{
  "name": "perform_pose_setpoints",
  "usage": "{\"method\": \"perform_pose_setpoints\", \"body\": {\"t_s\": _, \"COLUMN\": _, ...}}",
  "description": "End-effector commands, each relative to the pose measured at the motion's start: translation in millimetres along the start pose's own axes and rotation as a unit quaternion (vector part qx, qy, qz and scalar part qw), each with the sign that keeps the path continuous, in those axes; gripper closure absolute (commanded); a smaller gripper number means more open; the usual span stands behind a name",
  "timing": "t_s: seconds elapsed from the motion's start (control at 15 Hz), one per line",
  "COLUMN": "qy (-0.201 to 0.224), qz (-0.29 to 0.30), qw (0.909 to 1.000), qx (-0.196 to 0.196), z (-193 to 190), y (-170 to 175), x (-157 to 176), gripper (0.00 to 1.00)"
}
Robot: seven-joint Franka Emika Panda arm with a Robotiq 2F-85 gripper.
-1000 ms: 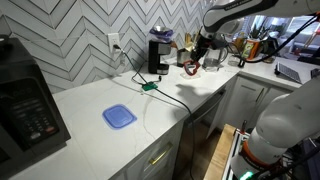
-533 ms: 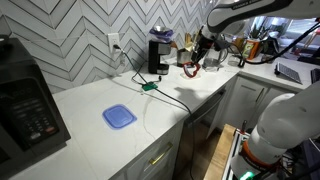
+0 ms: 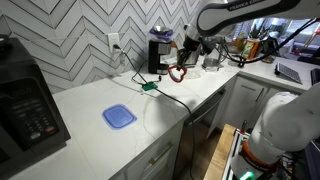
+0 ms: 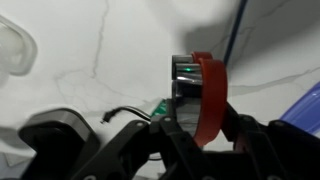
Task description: Remove the heart shaped lid from the clear bowl and put on the countertop under the wall socket
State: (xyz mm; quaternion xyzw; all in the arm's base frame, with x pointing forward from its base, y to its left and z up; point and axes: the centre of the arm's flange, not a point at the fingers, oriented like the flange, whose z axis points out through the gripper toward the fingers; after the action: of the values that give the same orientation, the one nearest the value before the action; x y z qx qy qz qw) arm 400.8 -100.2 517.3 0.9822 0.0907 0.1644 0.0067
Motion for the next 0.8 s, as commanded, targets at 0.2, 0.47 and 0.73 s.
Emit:
{"method": "perform_pose_setpoints", "body": {"t_s": 0.2, "qy": 0.038, "qz": -0.096, "qw": 0.9946, "qx": 0.0, "z": -19, "y": -89, "x": 27, "gripper": 0.56}}
{"method": "perform_pose_setpoints", "body": {"t_s": 0.47, "qy": 0.035, "qz": -0.083, "qw": 0.9959, "qx": 0.002, "z": -16, "y": -77, "x": 25, "gripper": 0.56}}
{"method": "perform_pose_setpoints", "body": {"t_s": 0.73, "qy": 0.038, "qz": -0.106, "qw": 0.993, "qx": -0.034, "z": -5, "y": -98, "x": 45, "gripper": 0.81}}
